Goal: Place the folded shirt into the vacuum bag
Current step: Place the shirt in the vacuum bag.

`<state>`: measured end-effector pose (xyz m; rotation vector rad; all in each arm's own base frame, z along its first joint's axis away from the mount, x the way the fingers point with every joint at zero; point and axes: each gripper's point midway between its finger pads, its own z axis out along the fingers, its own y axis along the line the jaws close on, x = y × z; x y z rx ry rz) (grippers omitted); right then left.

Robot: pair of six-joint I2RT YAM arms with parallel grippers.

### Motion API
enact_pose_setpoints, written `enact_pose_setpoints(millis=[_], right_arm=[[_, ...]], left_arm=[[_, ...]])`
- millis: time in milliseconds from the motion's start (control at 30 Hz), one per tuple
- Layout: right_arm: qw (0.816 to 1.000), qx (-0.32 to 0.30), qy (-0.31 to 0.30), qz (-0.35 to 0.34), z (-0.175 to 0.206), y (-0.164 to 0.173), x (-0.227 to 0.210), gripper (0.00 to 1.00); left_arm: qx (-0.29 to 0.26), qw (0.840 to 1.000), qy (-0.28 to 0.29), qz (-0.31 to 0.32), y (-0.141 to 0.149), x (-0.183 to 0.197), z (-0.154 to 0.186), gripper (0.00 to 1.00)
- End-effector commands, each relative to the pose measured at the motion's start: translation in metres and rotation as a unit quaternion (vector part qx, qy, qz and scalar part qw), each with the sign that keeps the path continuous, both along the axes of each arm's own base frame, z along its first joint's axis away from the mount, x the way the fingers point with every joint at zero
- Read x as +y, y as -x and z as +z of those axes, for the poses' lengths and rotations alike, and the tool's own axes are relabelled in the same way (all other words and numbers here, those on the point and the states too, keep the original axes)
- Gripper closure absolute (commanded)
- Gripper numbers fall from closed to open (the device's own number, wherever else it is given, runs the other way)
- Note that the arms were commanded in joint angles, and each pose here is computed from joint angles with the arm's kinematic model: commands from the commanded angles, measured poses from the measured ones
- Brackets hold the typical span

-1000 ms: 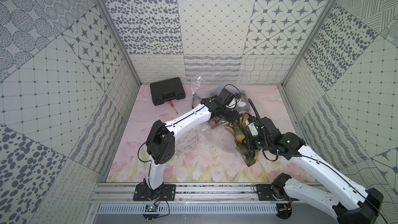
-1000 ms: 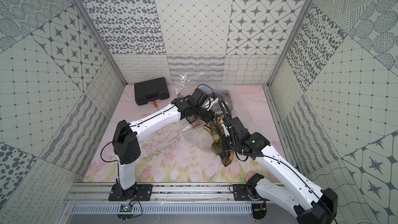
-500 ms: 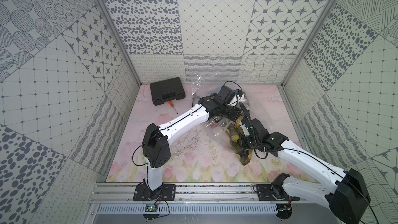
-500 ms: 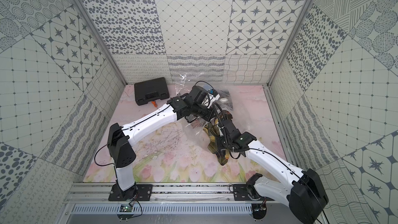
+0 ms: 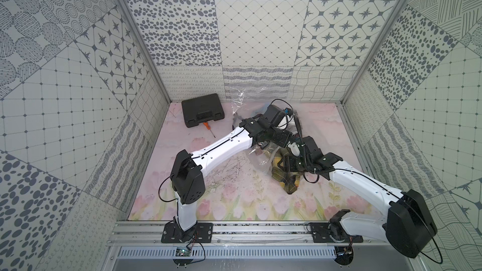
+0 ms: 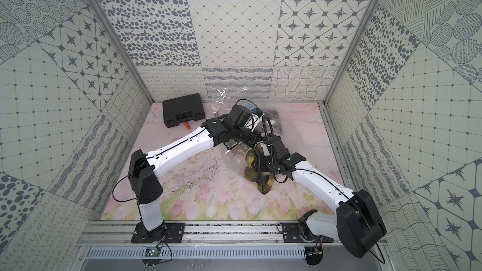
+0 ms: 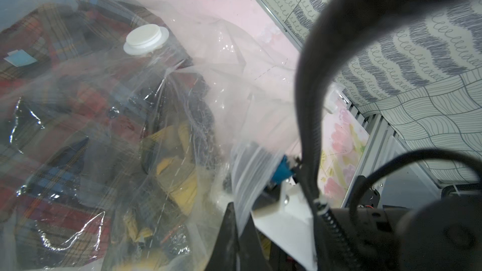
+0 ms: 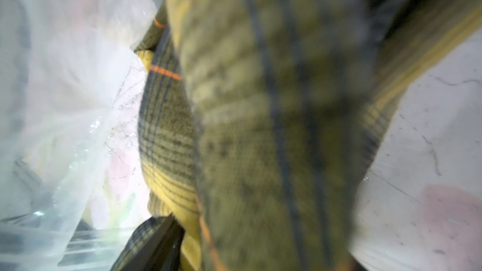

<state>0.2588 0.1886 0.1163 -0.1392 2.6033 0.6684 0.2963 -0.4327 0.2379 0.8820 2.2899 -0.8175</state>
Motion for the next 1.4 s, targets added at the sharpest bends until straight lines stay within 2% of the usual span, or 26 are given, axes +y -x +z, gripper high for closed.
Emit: enact_pose_setpoints(millis=[0, 133, 333, 500, 600, 767, 833, 900, 1033, 1100, 1267, 1367], right_arm=[[0.999, 0.02, -0.037, -0.007, 0.011, 0.021, -0.014, 0.15], [0.996, 0.04, -0.02, -0.072, 0.008, 0.039, -0.055, 0.14], [0.974, 0.074, 0.071, -0.204, -0.001, 0.047, -0.107, 0.25], [0.968, 0.095, 0.04, -0.228, -0.005, 0.064, -0.101, 0.27], [0.964, 0.12, 0.018, -0.238, -0.021, 0.079, -0.089, 0.28], [0.95, 0.127, -0.02, -0.284, -0.045, 0.081, -0.086, 0.33], [0.949, 0.114, -0.04, -0.292, -0.044, 0.075, -0.082, 0.38], [0.95, 0.091, -0.054, -0.292, -0.042, 0.064, -0.079, 0.47], [0.959, 0.061, -0.016, -0.277, -0.031, 0.04, -0.081, 0.69], [0.96, 0.043, -0.013, -0.275, -0.019, 0.021, -0.079, 0.74], [0.956, 0.021, 0.017, -0.292, -0.025, -0.012, -0.09, 0.77], [0.957, 0.021, 0.012, -0.288, -0.026, -0.014, -0.087, 0.72]], left_arm=[[-0.002, 1.0, 0.018, -0.016, 0.009, -0.003, 0.007, 1.0], [-0.004, 1.0, 0.015, -0.012, 0.007, 0.0, 0.006, 1.0], [0.001, 1.0, 0.017, -0.015, 0.007, -0.005, 0.002, 1.0], [-0.001, 1.0, 0.016, -0.02, 0.007, -0.012, -0.001, 1.0], [-0.005, 0.999, 0.014, -0.034, 0.011, -0.023, -0.001, 1.0], [-0.009, 0.998, 0.006, -0.059, 0.025, -0.038, -0.004, 1.0], [-0.006, 0.998, 0.006, -0.062, 0.03, -0.038, -0.007, 1.0], [-0.001, 0.998, 0.008, -0.067, 0.035, -0.036, -0.01, 1.0], [0.006, 0.997, 0.005, -0.079, 0.047, -0.029, -0.014, 1.0], [0.012, 0.997, 0.004, -0.082, 0.053, -0.026, -0.017, 1.0], [0.024, 0.997, 0.014, -0.071, 0.062, -0.019, -0.021, 1.0], [0.027, 0.998, 0.024, -0.059, 0.06, -0.018, -0.024, 1.0]])
